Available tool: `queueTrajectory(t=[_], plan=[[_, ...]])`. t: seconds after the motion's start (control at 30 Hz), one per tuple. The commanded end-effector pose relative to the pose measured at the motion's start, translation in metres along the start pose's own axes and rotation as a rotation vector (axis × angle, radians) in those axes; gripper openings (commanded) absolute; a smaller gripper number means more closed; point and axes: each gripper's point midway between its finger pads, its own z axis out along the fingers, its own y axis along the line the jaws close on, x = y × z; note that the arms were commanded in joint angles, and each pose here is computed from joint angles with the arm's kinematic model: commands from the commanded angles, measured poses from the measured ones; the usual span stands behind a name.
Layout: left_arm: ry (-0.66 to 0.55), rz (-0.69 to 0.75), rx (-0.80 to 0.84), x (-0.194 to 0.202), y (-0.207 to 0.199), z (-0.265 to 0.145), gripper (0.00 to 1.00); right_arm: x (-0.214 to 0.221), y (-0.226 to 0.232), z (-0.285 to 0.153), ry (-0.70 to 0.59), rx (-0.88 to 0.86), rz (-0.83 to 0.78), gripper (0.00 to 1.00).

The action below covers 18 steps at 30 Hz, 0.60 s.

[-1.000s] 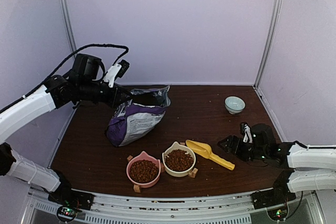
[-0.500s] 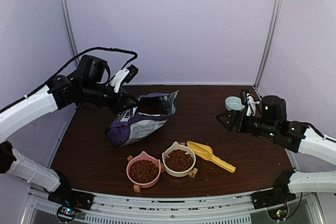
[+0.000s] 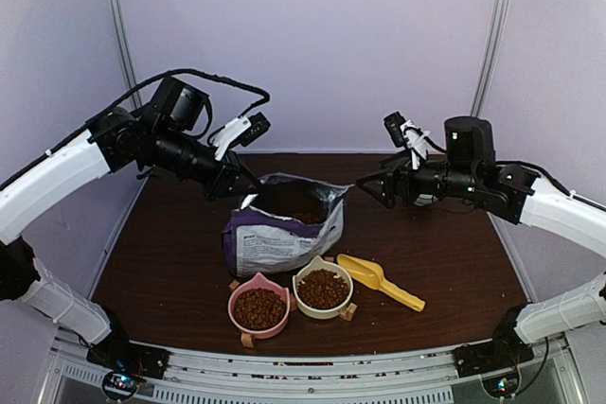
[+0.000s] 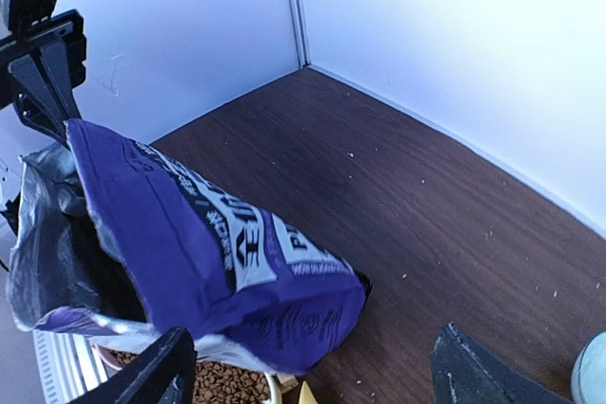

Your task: Serve the pet food

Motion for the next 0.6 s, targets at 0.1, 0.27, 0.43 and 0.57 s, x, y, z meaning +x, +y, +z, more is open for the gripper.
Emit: queueTrajectory(t=[0.1, 0.27, 0.43, 0.57], plan=[[-0.155, 0.149, 0.013, -0.044, -0.014, -0.027, 0.00, -0.007, 0.033, 0.013, 0.045, -0.184, -0.281, 0.87], [-0.142, 0.147, -0.015, -0.041, -0.008, -0.025, 0.00, 0.004, 0.033, 0.011, 0.083, -0.187, -0.326, 0.86], [-0.135, 0.150, -0.012, -0.038, -0.009, -0.023, 0.00, 0.012, 0.022, 0.001, 0.068, -0.106, -0.324, 0.86], [-0.131, 0.153, -0.010, -0.037, -0.009, -0.022, 0.00, 0.027, 0.011, -0.003, 0.075, -0.053, -0.318, 0.88]])
